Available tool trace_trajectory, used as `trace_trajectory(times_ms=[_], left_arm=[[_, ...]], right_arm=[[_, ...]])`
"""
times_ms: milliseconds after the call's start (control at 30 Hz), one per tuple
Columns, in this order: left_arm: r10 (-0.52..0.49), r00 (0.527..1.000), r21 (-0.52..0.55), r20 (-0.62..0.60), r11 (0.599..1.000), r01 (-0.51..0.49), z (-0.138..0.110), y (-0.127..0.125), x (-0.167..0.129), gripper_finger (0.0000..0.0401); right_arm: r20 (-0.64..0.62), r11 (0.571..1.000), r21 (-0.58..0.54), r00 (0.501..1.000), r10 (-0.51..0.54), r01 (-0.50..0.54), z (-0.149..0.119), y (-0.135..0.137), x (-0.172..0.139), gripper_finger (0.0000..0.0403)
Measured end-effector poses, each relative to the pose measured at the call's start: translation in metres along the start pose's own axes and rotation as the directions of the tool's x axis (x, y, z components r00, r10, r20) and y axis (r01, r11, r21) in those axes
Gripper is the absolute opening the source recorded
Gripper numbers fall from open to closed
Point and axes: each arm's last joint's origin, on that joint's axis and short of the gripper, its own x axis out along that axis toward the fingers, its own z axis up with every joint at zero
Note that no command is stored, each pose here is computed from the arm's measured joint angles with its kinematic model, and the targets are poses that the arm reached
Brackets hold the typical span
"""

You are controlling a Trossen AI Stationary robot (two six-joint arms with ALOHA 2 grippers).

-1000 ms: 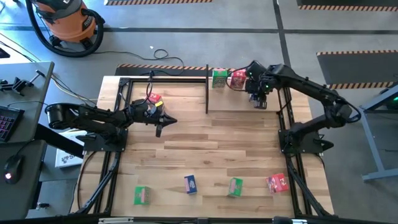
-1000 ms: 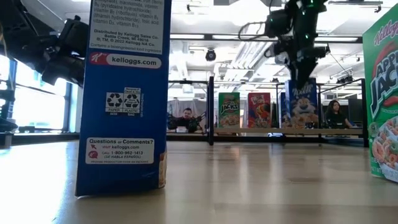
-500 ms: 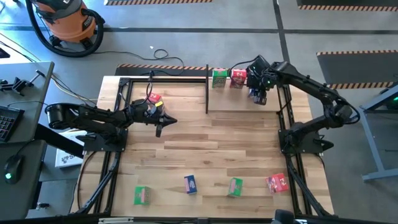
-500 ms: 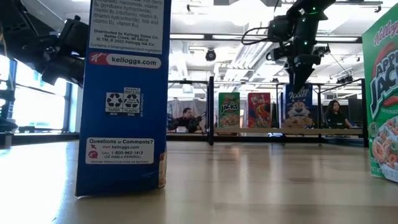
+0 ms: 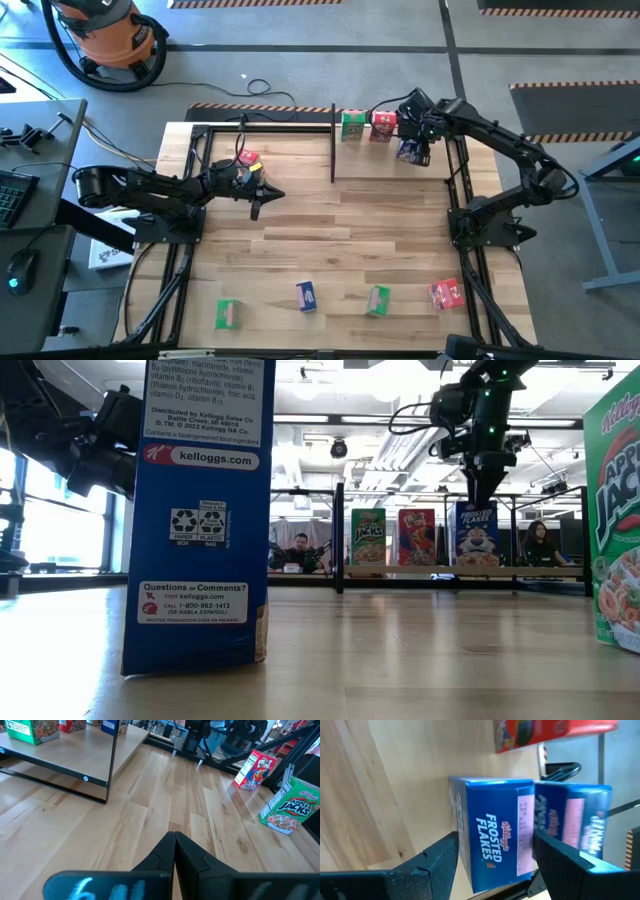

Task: Stack cereal on shelf
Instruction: Put the top blue cereal box on the shelf

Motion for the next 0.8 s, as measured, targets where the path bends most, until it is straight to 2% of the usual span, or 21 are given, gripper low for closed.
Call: trace_trajectory(times_ms=[300, 400, 467, 600, 700, 800], left_arm=[[0.0, 1.0, 0.0, -0.002, 1.0, 0.0, 0.0, 0.0, 0.0, 0.0], [0.001, 1.0, -0.001, -0.006, 1.0, -0.001, -0.001, 0.0, 0.0, 0.0], [0.0, 1.0, -0.001, -0.006, 1.0, 0.0, -0.001, 0.0, 0.0, 0.0], [0.0, 1.0, 0.004, -0.006, 1.0, 0.0, -0.001, 0.0, 0.0, 0.0], [0.0, 1.0, 0.008, -0.006, 1.0, 0.0, -0.001, 0.0, 0.0, 0.0], [0.0, 1.0, 0.008, -0.006, 1.0, 0.0, -0.001, 0.0, 0.0, 0.0]], right_arm=[[0.043, 0.997, 0.044, 0.997, -0.069, 0.067, 0.01, -0.01, -0.035, 0.0232], [0.057, 0.994, 0.092, 0.997, -0.058, 0.052, 0.011, -0.011, -0.055, 0.0231], [0.057, 0.986, 0.164, 0.998, -0.019, 0.009, 0.009, -0.009, -0.065, 0.0224], [0.081, 0.948, 0.287, 0.989, 0.123, -0.141, 0.001, 0.001, -0.063, 0.0168], [0.067, 0.935, 0.31, 0.985, 0.156, -0.169, -0.005, 0.018, -0.04, 0.0099], [0.087, 0.93, 0.326, 0.985, 0.146, -0.167, -0.01, 0.034, -0.011, 0.003]])
